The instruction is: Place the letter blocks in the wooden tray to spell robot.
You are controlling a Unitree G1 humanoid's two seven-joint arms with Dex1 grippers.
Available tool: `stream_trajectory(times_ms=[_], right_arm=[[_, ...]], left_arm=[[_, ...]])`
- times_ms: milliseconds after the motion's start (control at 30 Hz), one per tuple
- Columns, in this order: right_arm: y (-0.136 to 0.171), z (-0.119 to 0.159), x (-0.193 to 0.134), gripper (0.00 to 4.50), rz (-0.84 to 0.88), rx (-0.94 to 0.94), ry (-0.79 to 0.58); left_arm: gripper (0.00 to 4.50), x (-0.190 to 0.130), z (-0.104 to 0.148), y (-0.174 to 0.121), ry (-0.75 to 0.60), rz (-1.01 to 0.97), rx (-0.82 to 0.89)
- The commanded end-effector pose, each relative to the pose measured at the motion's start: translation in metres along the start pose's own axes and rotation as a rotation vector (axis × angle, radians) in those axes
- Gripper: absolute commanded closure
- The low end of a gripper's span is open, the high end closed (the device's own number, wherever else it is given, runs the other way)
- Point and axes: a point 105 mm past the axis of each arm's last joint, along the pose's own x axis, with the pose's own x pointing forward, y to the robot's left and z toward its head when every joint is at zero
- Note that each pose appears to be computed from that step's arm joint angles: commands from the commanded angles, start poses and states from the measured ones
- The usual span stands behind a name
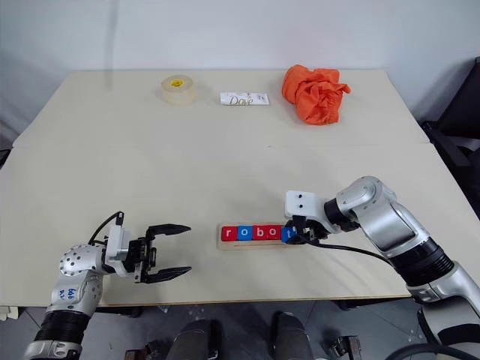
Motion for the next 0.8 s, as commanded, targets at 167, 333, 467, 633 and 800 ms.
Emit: stream_trajectory(times_ms=[167, 333, 467, 633, 800], right_arm=[[-0.006, 0.013, -0.001, 3.05, -0.029, -0.046, -0.018], [-0.009, 0.011, -0.005, 3.05, -0.044, -0.047, -0.011], [-0.013, 0.013, -0.007, 3.05, -0.056, -0.051, -0.016], [-0.010, 0.016, -0.003, 3.05, -0.038, -0.045, -0.034], [-0.005, 0.019, 0.000, 3.05, -0.019, -0.040, -0.050]], left_arm=[[0.00, 0.000, 0.006, 0.000, -0.019, 0.009, 0.028], [0.00, 0.000, 0.006, 0.000, -0.018, 0.011, 0.028], [0.00, 0.000, 0.006, 0.001, -0.019, 0.010, 0.028], [0.00, 0.001, 0.006, 0.002, -0.020, 0.009, 0.030], [0.00, 0.001, 0.006, 0.003, -0.018, 0.011, 0.031]])
